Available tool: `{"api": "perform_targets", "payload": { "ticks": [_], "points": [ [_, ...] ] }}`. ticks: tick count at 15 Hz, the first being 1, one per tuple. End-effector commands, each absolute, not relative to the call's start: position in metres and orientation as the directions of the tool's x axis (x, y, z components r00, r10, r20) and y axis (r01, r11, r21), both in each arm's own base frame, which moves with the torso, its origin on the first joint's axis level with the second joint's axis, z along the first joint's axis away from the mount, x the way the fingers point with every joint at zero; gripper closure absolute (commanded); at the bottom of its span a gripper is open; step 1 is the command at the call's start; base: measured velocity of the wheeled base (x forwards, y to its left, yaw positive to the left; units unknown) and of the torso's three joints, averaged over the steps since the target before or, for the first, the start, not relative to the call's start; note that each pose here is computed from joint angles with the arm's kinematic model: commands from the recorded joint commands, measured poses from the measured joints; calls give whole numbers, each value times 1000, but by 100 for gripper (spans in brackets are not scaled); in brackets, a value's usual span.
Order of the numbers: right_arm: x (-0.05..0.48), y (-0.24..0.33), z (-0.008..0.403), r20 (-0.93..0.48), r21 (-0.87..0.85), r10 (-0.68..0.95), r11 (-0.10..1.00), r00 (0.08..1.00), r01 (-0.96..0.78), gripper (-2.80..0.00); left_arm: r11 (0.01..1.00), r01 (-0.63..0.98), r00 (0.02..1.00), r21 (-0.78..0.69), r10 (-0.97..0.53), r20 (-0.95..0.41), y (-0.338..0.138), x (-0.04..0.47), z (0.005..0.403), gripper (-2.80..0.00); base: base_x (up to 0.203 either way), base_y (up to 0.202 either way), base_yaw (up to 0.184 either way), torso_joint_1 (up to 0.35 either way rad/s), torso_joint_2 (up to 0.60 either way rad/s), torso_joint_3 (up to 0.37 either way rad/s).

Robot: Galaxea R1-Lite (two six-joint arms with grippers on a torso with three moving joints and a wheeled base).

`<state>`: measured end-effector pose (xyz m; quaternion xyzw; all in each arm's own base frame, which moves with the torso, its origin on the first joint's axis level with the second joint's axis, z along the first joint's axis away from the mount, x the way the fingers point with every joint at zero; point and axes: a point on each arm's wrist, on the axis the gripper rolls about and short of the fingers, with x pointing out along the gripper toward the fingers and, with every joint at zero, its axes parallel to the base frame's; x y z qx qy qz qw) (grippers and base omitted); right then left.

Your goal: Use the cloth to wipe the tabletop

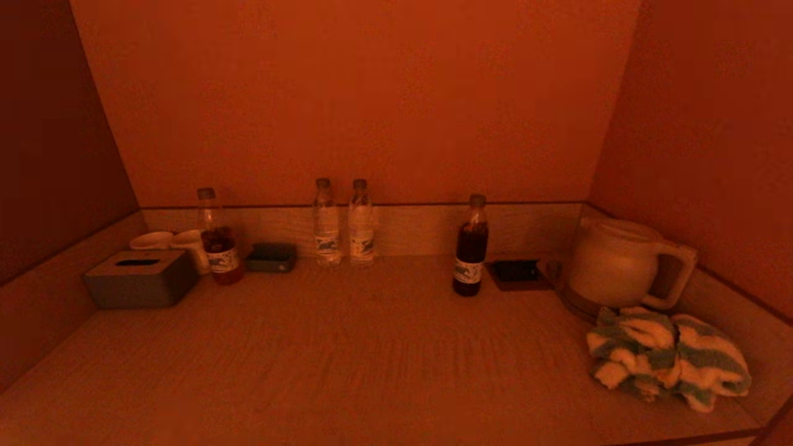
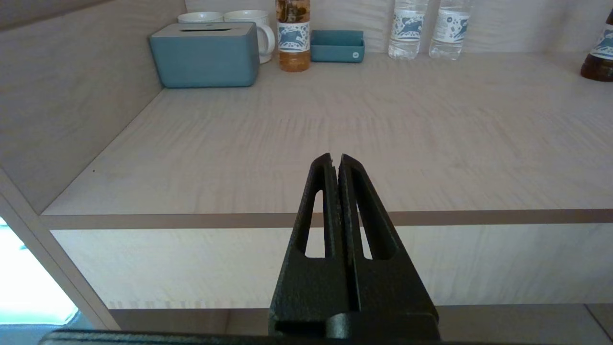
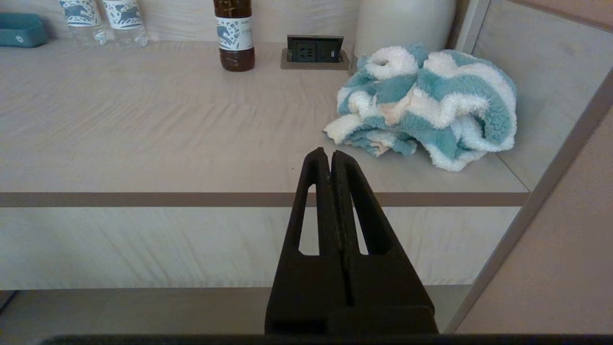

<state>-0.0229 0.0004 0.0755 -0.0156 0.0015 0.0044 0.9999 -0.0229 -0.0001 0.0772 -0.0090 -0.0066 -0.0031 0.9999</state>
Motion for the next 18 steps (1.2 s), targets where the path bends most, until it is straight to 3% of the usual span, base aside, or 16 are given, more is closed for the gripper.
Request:
{"api": "perform_targets", "payload": {
  "ticks": [1, 18],
  "points": [
    [-23, 0, 75, -3, -32, 9, 999, 1000, -9, 0, 1000, 6, 1000, -18, -6, 14, 0, -23, 77, 0, 0, 0, 0, 0, 0, 0],
    [-23, 0, 75, -6, -34, 8, 999, 1000, -8, 0, 1000, 8, 1000, -18, -8, 14, 0, -23, 77, 0, 0, 0, 0, 0, 0, 0]
  ]
}}
